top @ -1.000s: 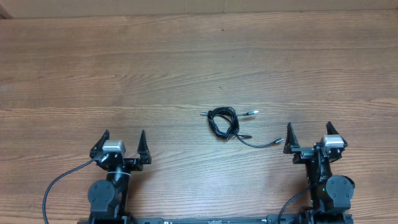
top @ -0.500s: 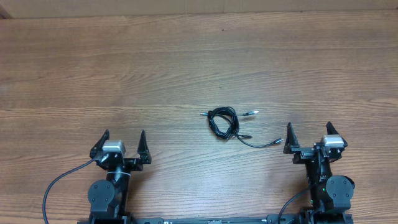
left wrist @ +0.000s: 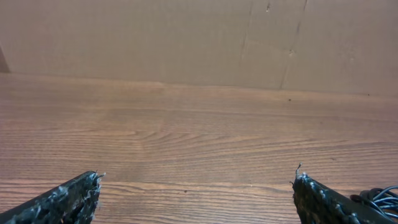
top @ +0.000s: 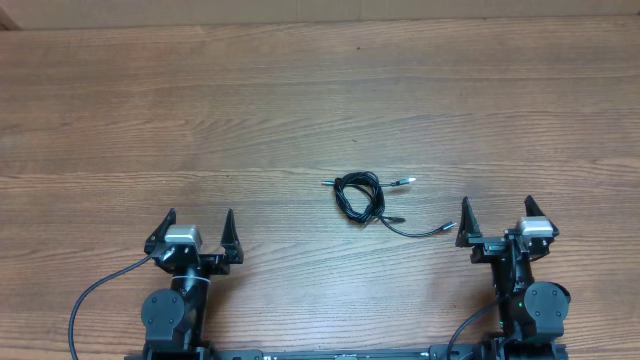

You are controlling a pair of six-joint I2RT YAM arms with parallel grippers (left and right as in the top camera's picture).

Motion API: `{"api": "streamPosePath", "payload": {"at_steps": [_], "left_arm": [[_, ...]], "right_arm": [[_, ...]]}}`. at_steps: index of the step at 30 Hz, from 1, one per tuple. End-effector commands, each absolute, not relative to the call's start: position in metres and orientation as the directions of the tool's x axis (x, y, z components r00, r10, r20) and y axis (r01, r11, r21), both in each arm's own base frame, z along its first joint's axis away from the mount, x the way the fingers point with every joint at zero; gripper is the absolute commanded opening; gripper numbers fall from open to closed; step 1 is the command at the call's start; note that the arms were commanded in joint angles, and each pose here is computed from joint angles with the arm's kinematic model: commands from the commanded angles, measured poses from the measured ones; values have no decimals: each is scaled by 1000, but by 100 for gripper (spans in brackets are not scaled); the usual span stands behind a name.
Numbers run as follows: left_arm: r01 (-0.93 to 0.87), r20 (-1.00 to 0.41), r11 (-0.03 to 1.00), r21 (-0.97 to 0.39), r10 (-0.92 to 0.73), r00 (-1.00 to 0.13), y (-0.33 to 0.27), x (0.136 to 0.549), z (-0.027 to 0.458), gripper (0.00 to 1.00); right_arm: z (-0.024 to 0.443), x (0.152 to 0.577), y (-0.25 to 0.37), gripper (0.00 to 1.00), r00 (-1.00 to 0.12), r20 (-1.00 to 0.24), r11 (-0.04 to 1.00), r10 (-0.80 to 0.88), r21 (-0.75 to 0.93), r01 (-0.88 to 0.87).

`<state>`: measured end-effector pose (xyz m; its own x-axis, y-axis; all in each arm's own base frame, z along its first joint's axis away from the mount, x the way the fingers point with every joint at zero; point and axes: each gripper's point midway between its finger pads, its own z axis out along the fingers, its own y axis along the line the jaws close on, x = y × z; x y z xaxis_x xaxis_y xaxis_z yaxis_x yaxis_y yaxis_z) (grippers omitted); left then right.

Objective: Untangle cables

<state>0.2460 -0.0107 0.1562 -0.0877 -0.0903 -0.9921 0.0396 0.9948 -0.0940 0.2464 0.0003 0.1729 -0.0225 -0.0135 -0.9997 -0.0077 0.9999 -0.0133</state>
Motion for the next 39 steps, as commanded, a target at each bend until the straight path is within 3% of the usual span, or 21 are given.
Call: {"api": "streamPosePath", "payload": {"at_steps": [1,17,30,39], "left_arm": [[48,-995,997,-66,-62,-80,-12,246,156,100],[97,-996,995,-38,-30,-83,-20,243,163,99],[104,-987,992,-71,-54,-153,-22,227,213,100],[234,-946,959,-160,-82,-313,-50,252,254,100]], "right_arm": [[170,247,1,100,-22,-1000,1000,-21,-21,-9],[170,247,1,100,-22,-1000,1000,-21,-21,-9],[170,247,1,100,-22,-1000,1000,-21,-21,-9],[170,247,1,100,-22,-1000,1000,-21,-20,-9]]}}
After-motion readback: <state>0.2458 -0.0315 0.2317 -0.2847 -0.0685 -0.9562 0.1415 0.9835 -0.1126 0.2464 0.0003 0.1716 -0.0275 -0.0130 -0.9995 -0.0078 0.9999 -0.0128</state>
